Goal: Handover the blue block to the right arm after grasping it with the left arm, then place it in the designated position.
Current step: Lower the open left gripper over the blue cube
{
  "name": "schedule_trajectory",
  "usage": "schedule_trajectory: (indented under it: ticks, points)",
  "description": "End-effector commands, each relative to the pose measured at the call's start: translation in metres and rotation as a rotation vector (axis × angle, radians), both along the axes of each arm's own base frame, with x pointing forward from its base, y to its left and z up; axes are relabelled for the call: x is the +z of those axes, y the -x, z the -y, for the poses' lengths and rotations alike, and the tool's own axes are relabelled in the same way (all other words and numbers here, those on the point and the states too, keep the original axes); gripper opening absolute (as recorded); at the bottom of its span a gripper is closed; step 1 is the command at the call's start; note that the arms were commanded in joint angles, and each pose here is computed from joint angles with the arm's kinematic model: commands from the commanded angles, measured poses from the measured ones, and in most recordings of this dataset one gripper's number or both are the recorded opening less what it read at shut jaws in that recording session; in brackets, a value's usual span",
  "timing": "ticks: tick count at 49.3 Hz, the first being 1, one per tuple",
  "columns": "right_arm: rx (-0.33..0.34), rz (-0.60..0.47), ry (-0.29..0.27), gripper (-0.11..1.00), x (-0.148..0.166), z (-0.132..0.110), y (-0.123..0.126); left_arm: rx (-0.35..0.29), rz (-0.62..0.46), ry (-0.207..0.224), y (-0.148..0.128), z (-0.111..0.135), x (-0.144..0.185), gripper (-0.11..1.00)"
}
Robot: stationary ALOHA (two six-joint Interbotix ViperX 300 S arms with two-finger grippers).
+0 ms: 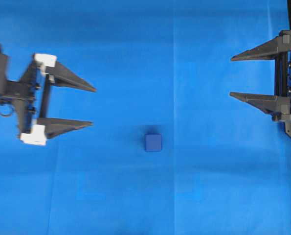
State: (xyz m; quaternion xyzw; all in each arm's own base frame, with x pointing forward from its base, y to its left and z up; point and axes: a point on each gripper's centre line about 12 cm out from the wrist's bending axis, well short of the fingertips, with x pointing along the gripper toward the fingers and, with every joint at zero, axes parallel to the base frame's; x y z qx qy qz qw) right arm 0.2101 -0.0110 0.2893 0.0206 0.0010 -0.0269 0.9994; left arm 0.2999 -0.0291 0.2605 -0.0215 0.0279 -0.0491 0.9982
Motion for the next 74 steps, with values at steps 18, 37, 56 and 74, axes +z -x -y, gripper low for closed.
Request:
schedule_trajectory:
  ticks: [18,37,56,74]
  points:
    - [-0.004,0.042,-0.001,0.98,0.012,0.001,-0.003,-0.067,0.026,0.004,-0.078,0.033,0.017,0.92]
    - [-0.004,0.057,0.002,0.98,0.013,0.001,-0.005,-0.069,-0.028,-0.002,-0.126,0.042,0.014,0.92]
    - [-0.004,0.057,0.002,0.98,0.012,0.001,-0.005,-0.047,-0.081,-0.010,-0.142,0.035,0.009,0.92]
    - [-0.004,0.057,0.000,0.98,0.012,0.001,-0.005,-0.040,-0.300,-0.036,-0.147,0.034,0.005,0.92]
